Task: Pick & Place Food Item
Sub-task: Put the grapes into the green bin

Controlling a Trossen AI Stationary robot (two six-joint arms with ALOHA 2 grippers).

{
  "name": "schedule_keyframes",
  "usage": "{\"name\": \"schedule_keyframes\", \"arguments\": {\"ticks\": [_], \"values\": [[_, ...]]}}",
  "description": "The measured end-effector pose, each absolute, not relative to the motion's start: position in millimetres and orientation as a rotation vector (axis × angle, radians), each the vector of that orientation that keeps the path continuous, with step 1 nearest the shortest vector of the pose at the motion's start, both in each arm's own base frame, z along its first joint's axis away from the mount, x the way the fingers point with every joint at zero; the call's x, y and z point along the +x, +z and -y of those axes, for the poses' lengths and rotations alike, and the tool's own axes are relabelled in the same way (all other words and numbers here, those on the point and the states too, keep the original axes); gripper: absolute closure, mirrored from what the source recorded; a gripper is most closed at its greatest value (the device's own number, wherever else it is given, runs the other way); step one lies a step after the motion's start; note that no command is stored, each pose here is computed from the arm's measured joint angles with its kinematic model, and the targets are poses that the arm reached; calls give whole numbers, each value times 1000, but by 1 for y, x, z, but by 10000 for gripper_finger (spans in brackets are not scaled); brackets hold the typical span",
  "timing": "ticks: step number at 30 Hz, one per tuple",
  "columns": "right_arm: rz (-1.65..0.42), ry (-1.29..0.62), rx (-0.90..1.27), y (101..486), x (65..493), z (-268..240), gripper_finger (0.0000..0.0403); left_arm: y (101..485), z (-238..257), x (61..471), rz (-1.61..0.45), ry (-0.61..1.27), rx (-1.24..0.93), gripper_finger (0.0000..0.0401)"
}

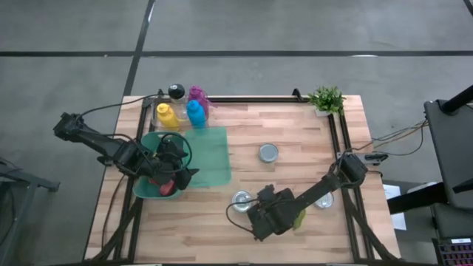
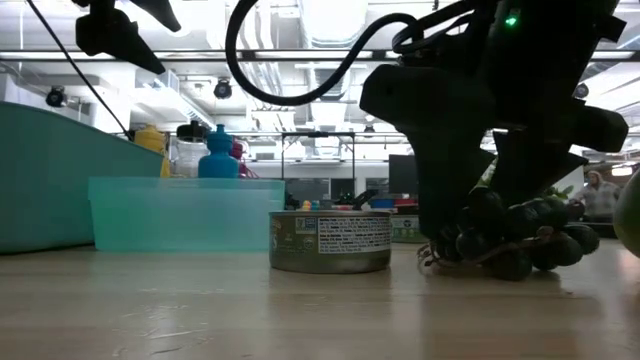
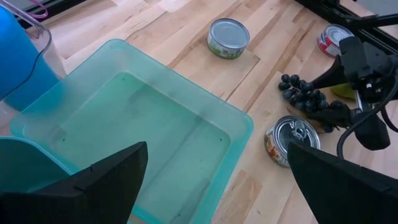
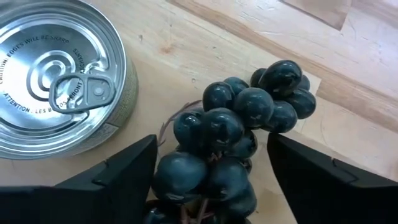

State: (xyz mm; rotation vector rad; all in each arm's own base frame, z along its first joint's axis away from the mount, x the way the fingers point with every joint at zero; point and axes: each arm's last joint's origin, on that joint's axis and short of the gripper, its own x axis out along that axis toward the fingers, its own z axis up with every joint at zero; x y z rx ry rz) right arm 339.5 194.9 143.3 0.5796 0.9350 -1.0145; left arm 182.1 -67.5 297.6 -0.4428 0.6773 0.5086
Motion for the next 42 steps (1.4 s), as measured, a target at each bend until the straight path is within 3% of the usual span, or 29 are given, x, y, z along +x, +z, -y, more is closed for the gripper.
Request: {"name": "schedule_keyframes", "arguments": {"ticks": [13,25,32,42], "values": [[-937,-1013,578,143,340,-195,210,298,67,182,-677,508,-442,8],[-933,-1006,585,144,340,-195,277,298,67,182,-677,509,-443,8],[-941,-962,577,153,342,-197,303,298,67,182,-677,509,-443,8],[-942,-950,562,162,344,-198,305,298,67,182,-677,509,-443,8]]}}
